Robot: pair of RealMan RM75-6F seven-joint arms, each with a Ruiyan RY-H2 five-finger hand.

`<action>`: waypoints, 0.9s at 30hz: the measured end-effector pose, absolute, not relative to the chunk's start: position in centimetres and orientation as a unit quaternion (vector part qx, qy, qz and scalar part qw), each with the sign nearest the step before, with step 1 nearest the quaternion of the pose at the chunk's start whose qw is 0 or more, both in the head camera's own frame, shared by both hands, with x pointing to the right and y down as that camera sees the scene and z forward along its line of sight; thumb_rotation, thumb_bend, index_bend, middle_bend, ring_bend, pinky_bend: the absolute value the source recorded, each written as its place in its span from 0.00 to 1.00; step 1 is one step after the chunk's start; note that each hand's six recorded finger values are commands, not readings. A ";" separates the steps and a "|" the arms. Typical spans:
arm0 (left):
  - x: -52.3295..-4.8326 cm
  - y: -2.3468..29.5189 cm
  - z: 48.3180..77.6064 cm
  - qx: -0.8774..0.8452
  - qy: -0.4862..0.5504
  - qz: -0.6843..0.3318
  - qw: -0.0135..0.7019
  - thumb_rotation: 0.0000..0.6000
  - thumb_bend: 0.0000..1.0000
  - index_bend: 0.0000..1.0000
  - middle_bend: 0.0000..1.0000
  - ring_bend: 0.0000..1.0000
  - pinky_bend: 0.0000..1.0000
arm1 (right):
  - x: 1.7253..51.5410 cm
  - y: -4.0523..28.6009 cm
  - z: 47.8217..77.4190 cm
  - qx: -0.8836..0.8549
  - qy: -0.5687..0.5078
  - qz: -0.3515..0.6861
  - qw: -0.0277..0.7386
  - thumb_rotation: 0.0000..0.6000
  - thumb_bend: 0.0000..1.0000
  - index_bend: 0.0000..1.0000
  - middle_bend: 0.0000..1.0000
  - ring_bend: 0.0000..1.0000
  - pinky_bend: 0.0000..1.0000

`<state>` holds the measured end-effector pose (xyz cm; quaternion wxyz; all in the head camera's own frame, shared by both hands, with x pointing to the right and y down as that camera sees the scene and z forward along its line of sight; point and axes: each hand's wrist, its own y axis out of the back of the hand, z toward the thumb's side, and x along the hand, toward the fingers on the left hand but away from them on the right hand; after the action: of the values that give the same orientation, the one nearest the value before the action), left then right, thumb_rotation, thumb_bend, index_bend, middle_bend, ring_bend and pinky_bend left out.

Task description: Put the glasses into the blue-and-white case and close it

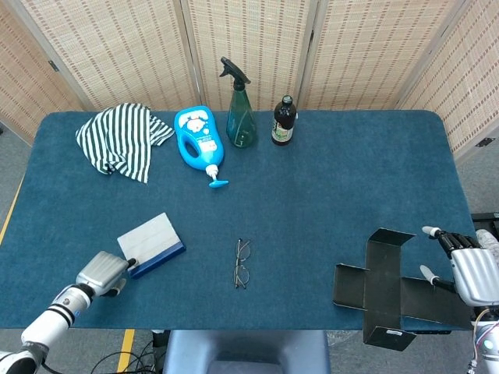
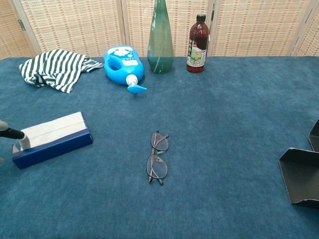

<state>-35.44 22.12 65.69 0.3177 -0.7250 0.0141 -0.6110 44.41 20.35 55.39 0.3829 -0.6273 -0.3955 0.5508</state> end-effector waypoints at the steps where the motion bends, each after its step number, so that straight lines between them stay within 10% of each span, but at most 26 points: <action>1: -34.9 22.7 65.3 -0.732 0.008 -0.604 0.315 1.00 0.57 0.30 0.96 0.97 1.00 | 44.4 20.3 55.3 -0.627 -0.396 0.550 0.383 1.00 0.21 0.23 0.35 0.37 0.35; 18: -28.8 19.1 64.0 -0.779 0.076 -0.499 0.372 1.00 0.58 0.26 0.95 0.95 1.00 | 45.4 20.8 55.1 -0.621 -0.405 0.554 0.378 1.00 0.21 0.23 0.36 0.38 0.35; 27: -25.9 18.6 66.0 -0.795 0.011 -0.488 0.360 1.00 0.77 0.26 0.95 0.97 1.00 | 45.8 20.9 55.0 -0.618 -0.408 0.556 0.377 1.00 0.21 0.23 0.36 0.39 0.36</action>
<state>-25.90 18.64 66.00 0.3595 -0.7952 0.0114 -0.4882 45.81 20.95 54.97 0.3768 -0.6184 -0.4079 0.5560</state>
